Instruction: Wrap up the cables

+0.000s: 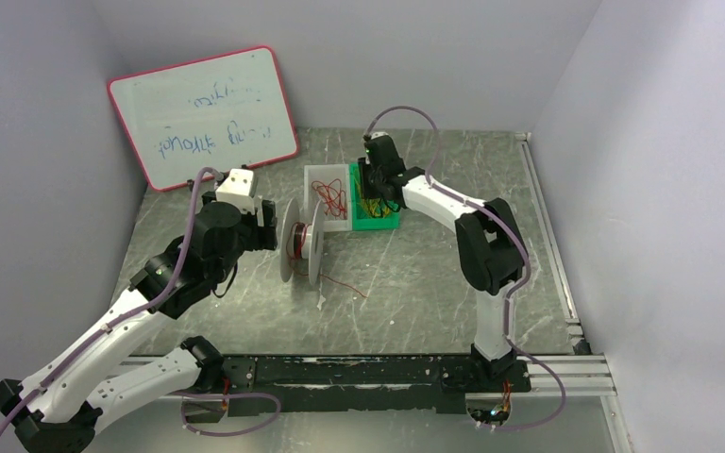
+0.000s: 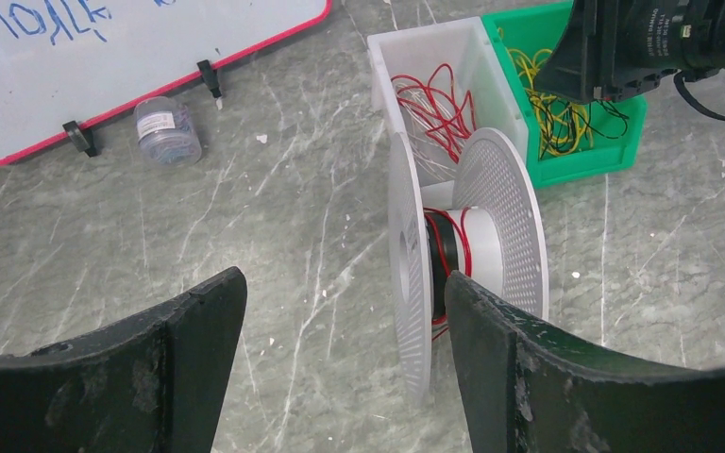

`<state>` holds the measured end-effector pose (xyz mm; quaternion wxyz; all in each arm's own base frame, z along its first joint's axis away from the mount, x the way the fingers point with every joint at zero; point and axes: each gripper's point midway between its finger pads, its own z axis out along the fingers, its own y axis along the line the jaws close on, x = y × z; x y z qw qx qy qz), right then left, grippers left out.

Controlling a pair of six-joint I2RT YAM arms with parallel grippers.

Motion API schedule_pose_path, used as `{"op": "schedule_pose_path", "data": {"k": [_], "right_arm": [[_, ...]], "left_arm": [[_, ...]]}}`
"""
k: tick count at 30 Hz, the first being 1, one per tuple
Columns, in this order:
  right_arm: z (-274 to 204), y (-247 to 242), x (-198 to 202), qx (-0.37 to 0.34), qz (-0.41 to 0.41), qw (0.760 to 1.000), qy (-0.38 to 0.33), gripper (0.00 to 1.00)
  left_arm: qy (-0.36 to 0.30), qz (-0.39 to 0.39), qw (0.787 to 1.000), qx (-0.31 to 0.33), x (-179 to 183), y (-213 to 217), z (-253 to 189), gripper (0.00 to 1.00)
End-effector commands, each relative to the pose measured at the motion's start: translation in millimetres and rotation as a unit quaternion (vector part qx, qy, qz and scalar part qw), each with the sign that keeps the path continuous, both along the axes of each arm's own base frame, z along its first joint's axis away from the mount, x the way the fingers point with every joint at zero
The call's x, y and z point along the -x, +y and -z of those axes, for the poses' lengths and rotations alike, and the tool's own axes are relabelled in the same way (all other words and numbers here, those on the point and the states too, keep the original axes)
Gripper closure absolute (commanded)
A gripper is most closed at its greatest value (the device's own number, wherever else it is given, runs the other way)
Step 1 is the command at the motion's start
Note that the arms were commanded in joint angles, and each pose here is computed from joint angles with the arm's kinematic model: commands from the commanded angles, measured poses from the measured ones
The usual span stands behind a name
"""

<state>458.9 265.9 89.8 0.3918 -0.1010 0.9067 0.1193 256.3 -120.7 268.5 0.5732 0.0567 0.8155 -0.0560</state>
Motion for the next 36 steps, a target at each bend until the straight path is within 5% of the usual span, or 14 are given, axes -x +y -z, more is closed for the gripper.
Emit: {"op": "schedule_pose_path", "data": {"k": [1, 23, 36], "right_arm": [[-0.9, 6.5, -14.3, -0.001, -0.012, 1.000, -0.015, 0.68], [25.1, 24.1, -38.5, -0.008, -0.018, 1.000, -0.014, 0.66], [10.8, 23.2, -42.6, -0.017, -0.013, 0.999, -0.043, 0.91]], "left_arm": [[-0.016, -0.002, 1.000, 0.007, -2.7, 0.4, -7.2, 0.19], [-0.017, -0.003, 1.000, 0.007, -2.3, 1.3, -6.9, 0.19], [-0.016, -0.004, 1.000, 0.006, -2.4, 1.5, -6.4, 0.18]]}}
